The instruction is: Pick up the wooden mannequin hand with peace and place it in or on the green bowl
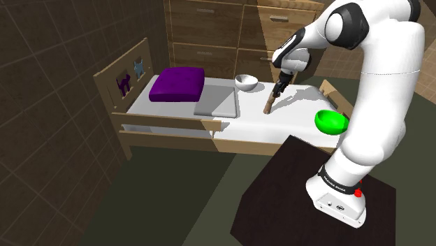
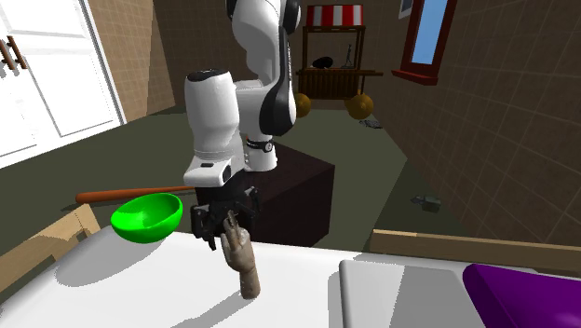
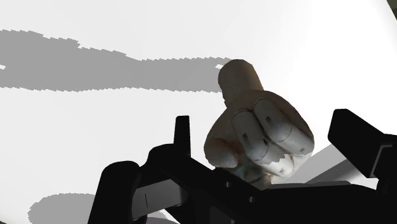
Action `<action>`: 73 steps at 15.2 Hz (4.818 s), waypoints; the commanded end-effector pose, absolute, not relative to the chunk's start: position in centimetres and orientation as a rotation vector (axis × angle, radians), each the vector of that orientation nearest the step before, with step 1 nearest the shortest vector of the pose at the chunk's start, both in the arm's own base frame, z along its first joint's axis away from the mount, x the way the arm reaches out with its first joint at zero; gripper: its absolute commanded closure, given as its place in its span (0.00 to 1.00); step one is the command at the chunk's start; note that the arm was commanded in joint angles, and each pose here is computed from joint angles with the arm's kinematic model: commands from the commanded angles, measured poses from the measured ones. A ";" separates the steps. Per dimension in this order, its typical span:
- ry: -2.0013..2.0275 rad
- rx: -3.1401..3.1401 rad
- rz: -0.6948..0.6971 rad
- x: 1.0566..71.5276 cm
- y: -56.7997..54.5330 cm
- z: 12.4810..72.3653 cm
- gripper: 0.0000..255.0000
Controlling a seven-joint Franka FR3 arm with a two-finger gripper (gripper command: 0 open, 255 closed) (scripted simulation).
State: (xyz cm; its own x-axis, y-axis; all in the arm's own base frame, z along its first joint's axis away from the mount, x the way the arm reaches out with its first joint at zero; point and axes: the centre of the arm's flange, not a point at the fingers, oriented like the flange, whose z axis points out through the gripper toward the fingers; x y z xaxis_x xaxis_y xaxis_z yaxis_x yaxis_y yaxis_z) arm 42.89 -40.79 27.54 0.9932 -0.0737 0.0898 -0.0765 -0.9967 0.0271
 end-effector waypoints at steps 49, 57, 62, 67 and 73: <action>-0.117 3.106 0.138 39.1 -41.8 45.0 1.00; -0.117 3.106 0.138 28.9 -44.5 46.0 1.00; -0.117 3.106 0.138 22.6 -46.2 46.6 1.00; -0.117 3.106 0.138 16.2 -47.9 47.3 1.00; -0.117 3.106 0.138 8.6 -49.9 48.0 1.00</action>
State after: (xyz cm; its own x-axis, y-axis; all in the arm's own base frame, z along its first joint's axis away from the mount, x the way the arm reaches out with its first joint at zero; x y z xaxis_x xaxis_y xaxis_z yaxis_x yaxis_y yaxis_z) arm 9.98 -49.47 47.81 0.9931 -0.0751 0.0900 -0.0778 -0.9966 0.0271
